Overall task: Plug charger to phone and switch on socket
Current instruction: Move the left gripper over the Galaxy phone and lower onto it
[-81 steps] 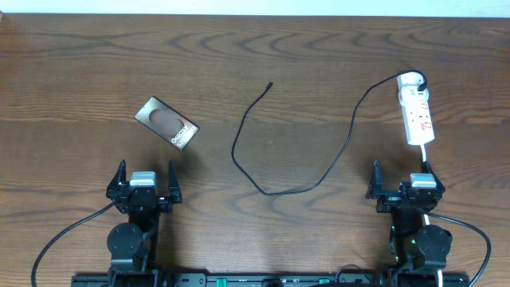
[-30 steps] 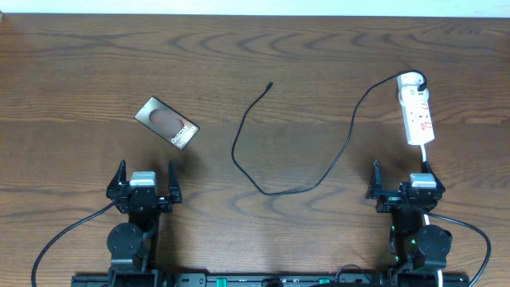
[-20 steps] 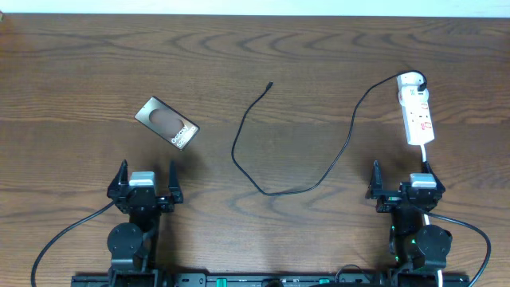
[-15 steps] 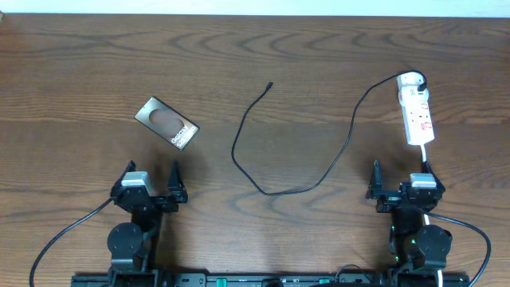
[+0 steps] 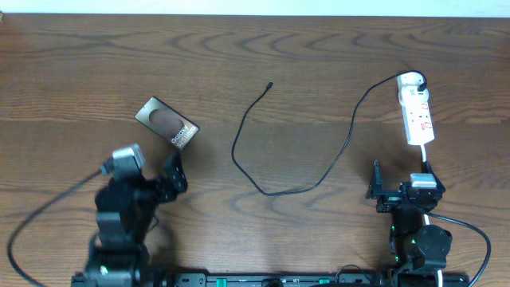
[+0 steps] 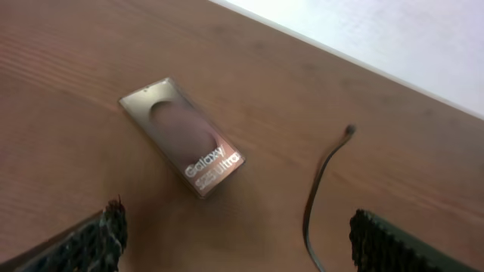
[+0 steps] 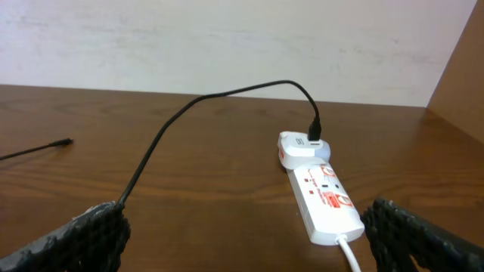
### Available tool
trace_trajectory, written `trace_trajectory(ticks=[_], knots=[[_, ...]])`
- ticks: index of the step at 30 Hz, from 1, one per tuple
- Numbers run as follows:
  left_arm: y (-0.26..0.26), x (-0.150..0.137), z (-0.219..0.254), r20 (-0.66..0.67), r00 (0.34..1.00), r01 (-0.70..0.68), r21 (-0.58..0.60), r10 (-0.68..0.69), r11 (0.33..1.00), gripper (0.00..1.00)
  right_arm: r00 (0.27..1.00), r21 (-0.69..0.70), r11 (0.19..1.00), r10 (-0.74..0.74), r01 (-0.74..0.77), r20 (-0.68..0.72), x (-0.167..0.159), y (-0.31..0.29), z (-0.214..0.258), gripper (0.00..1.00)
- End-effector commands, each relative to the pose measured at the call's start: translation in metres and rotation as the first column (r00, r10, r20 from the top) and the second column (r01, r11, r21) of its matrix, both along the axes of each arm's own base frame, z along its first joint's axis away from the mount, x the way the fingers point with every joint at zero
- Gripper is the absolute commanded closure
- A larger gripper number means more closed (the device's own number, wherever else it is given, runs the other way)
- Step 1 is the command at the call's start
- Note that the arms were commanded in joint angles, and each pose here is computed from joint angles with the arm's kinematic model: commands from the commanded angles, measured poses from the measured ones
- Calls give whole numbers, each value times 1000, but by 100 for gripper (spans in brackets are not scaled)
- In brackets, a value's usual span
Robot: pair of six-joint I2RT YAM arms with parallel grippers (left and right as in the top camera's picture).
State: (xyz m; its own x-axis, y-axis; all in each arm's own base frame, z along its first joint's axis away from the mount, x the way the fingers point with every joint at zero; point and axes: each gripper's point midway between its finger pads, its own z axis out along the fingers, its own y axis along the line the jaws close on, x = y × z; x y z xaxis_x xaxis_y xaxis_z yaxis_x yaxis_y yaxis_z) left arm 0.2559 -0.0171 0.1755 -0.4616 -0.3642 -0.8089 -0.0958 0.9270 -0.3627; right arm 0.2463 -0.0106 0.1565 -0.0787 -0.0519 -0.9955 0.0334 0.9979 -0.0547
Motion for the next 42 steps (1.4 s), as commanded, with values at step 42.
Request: trace_trajectory(ticks=[42], knots=[[14, 103, -11, -723, 619, -488, -49, 306, 871, 2, 1000, -9, 1000, 1, -1, -5, 0, 1, -1, 1]])
